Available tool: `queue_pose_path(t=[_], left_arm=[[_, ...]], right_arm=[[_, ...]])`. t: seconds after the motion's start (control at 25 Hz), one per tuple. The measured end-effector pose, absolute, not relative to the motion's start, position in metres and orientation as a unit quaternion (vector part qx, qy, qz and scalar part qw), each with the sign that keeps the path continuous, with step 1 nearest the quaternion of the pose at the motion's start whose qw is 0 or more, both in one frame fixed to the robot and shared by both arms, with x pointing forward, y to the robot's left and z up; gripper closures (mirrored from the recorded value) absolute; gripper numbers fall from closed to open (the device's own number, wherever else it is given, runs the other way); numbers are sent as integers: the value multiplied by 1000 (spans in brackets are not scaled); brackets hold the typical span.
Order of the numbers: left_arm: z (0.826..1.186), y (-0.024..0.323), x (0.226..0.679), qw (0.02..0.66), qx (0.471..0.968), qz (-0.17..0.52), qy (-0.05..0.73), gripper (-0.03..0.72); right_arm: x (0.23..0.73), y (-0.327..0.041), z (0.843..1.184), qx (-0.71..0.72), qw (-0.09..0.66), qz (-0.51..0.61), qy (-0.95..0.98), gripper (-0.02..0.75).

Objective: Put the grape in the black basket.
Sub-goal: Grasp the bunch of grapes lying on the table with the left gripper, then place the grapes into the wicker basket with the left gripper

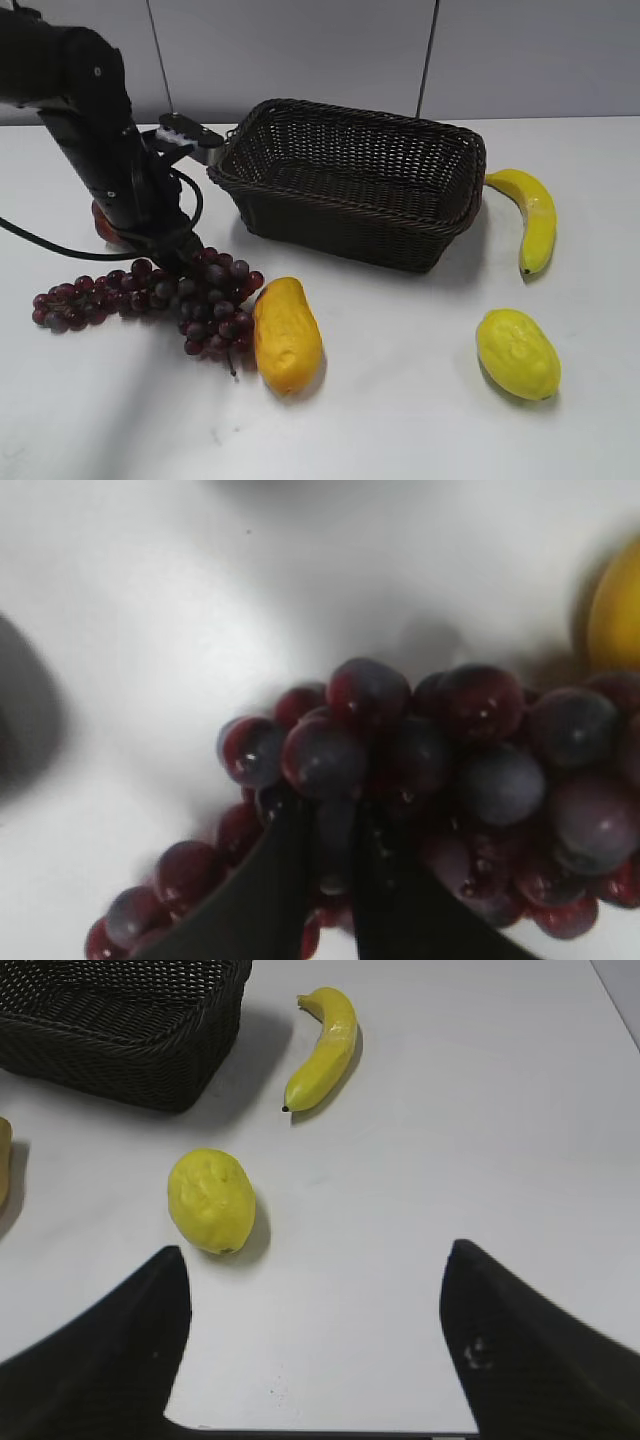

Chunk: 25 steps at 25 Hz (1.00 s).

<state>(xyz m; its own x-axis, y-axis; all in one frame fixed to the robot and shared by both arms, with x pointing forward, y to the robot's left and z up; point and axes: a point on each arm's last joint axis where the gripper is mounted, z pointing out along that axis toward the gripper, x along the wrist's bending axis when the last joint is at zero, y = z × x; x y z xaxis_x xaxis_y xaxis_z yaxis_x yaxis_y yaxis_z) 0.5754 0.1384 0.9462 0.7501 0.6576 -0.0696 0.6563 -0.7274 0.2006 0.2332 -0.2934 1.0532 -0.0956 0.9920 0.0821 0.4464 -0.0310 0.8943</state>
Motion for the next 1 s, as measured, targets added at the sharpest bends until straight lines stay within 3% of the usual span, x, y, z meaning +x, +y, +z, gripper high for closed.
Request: queue_pose_path(t=[0.28,0.56,0.8,1.0], left_arm=[[1029,140,569,134,934,22,332,622],[1122,144,558,208,922,100,310,622],[1182,141,562,298,889,186,295,626],[1208,129,571,424,823,226,303,626]], right_arm=[[233,-293,1053,586,329,414,613,148],[233,-293,1053,586,329,414,613,148],[233,-293,1053,586,329,414,613,148],[233,-293,1053,586,329,414,613,148]])
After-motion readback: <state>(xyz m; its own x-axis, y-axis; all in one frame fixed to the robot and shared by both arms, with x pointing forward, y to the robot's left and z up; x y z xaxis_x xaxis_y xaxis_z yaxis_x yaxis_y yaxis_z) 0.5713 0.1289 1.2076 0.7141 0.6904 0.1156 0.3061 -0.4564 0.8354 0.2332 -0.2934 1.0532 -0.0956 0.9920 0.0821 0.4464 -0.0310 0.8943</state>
